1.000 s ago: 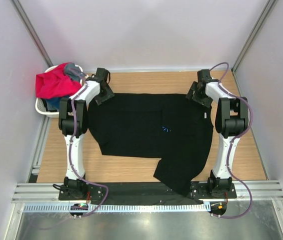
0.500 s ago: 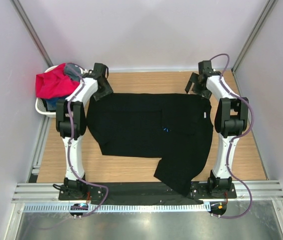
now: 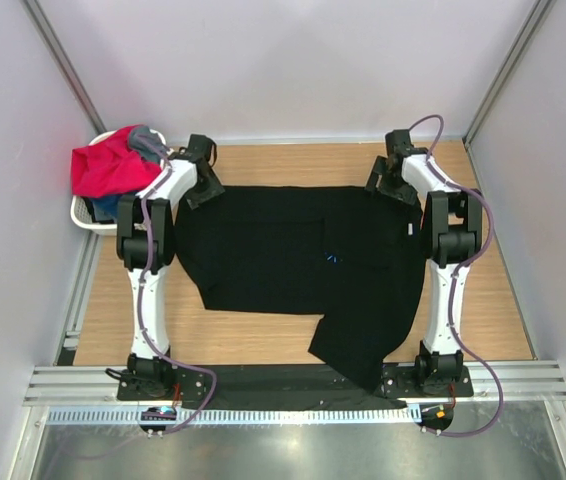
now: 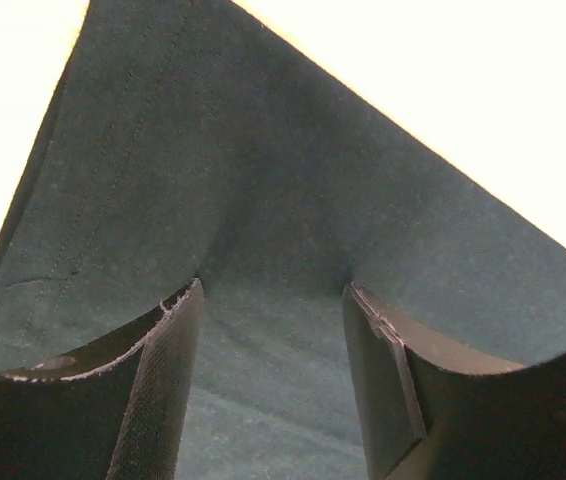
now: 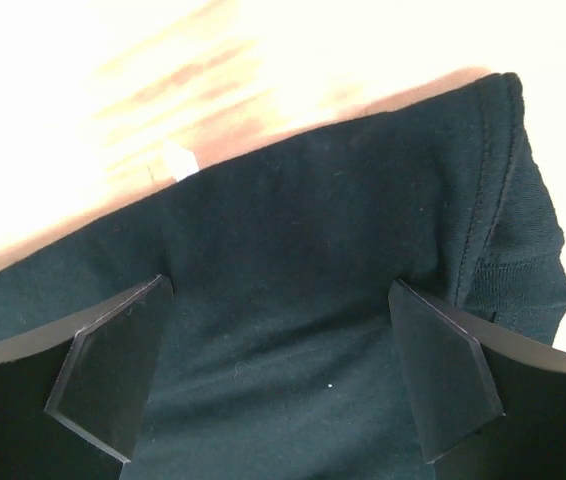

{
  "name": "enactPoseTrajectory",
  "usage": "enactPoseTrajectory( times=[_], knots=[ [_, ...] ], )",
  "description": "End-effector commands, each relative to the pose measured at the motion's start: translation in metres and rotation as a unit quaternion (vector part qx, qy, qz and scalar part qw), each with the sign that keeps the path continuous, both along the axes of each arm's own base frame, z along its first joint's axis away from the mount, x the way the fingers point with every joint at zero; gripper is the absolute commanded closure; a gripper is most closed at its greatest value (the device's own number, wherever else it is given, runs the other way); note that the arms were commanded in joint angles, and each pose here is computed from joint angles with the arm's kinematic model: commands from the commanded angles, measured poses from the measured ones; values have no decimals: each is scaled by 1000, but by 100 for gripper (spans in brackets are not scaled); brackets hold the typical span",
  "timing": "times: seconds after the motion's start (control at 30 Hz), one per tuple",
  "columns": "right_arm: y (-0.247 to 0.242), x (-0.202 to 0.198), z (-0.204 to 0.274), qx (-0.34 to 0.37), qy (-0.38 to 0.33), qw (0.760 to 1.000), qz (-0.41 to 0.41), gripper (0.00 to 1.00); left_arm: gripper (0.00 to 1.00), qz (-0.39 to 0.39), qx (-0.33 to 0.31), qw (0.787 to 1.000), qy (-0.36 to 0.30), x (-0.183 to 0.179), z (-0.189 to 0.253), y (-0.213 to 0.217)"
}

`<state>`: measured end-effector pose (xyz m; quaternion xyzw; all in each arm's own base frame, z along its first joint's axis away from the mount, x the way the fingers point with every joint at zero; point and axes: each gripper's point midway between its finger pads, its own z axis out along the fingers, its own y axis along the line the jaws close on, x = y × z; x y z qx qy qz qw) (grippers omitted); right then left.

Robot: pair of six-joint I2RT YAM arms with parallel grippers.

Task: Fold and stack the t-shirts
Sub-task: Fold the tshirt

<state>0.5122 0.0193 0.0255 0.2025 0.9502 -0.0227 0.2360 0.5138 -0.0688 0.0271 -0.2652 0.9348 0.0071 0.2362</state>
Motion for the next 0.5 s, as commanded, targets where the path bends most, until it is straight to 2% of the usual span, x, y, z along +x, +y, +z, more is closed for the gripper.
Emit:
enactPoseTrajectory(
  times=[0.0, 0.17, 0.3, 0.47],
  knots=[
    [-7, 7, -24, -14, 15, 1000, -4, 4, 40, 18, -8, 1000, 4, 7, -15, 10],
    [-10, 36, -32, -17, -4, 1000, -7, 4, 40, 18, -16, 1000, -11, 27, -22, 7],
    [-13, 57, -40, -9, -16, 1000, -3, 4, 41, 13, -33, 998, -45, 60, -13, -1],
    [-14, 80, -25, 14, -48, 999, -3, 4, 40, 1, -49, 997, -67, 84, -8, -10]
  ],
)
